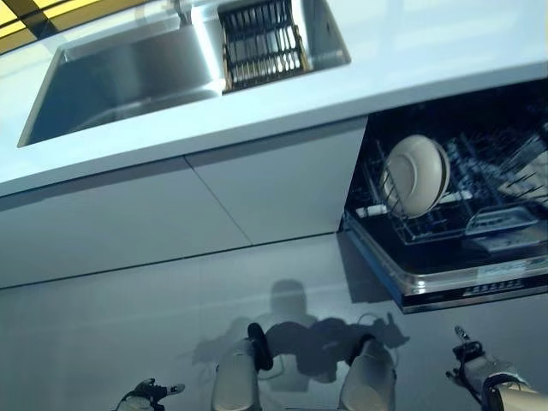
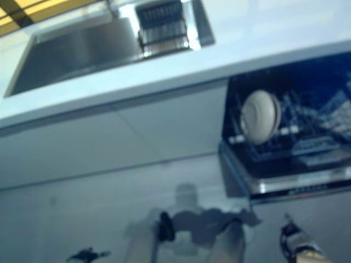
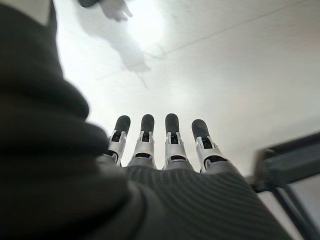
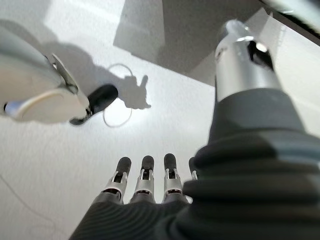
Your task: Take plates into dishwasher
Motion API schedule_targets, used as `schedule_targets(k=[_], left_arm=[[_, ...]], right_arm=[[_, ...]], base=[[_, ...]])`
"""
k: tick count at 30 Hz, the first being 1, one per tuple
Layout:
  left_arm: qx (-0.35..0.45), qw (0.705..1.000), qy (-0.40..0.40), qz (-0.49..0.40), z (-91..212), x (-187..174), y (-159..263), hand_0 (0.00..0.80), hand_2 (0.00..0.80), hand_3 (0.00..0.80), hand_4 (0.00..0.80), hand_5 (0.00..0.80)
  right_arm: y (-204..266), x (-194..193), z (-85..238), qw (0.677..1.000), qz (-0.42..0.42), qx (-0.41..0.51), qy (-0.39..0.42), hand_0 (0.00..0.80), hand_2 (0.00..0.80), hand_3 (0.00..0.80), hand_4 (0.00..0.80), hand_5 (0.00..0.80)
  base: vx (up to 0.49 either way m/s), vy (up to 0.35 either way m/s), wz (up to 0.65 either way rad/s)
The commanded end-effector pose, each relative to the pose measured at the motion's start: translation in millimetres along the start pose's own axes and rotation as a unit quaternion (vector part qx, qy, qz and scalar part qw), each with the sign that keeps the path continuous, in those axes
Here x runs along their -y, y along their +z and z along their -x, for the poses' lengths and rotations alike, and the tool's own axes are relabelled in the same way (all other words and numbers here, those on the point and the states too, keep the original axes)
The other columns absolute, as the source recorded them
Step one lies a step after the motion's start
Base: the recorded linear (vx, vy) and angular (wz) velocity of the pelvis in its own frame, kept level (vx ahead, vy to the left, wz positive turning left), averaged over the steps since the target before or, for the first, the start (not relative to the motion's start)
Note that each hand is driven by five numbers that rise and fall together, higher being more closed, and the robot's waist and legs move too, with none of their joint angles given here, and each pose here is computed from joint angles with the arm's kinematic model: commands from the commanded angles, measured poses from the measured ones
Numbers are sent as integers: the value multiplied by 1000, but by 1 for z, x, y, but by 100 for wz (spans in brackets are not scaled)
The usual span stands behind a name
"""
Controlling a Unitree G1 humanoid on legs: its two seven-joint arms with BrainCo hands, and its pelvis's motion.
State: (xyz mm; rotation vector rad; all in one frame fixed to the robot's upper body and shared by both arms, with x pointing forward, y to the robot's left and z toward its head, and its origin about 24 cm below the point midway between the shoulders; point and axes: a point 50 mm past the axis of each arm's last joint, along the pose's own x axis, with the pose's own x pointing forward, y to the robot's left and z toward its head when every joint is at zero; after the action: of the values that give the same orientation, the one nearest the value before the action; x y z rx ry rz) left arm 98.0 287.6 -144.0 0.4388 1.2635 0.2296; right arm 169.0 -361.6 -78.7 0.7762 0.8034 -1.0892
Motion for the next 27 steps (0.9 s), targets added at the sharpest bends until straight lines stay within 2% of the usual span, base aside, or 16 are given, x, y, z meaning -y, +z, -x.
schedule_targets(k=[1,3,9,13,15,17,18,20,21,22,27], left_arm=[[12,1000,-2,11,1,5,3,0,0,0,0,0],[15,1000,-6,11,1,8,4,0,0,0,0,0],[23,999,-23,-1,4,19,0,0,0,0,0,0],[19,999,-31,-2,5,26,-6,0,0,0,0,0],[16,999,-32,-2,6,27,-8,0,0,0,0,0],[14,999,-33,-4,6,26,-11,0,0,0,0,0],[16,999,-33,-2,6,26,-10,0,0,0,0,0],[23,999,-35,-3,5,23,-7,0,0,0,0,0],[24,999,-35,-3,5,23,-6,0,0,0,0,0],[25,999,-39,-5,5,22,-4,0,0,0,0,0],[24,999,-43,-8,5,17,-4,0,0,0,0,0]], right_arm=[[20,-18,6,997,-57,31,48,0,0,0,0,0],[23,-26,8,994,-72,35,73,0,0,0,0,0],[60,-99,42,939,-163,57,296,0,0,0,0,0],[78,-175,100,838,-165,66,515,0,0,0,0,0],[81,-193,117,811,-150,75,560,0,0,0,0,0],[88,-220,150,762,-120,90,629,0,0,0,0,0],[90,-226,159,749,-115,94,646,0,0,0,0,0],[96,-247,193,702,-97,110,697,0,0,0,0,0],[98,-249,196,698,-98,112,700,0,0,0,0,0],[104,-259,217,675,-86,125,722,0,0,0,0,0],[119,-273,253,637,-84,151,751,0,0,0,0,0]], base=[[-56,-25,2],[2,-25,7],[-2,12,5],[-26,75,-5],[-12,60,-4],[-1,51,-3],[-2,40,-4],[-6,26,-5],[-1,10,-5],[0,0,0],[3,-7,-4]])
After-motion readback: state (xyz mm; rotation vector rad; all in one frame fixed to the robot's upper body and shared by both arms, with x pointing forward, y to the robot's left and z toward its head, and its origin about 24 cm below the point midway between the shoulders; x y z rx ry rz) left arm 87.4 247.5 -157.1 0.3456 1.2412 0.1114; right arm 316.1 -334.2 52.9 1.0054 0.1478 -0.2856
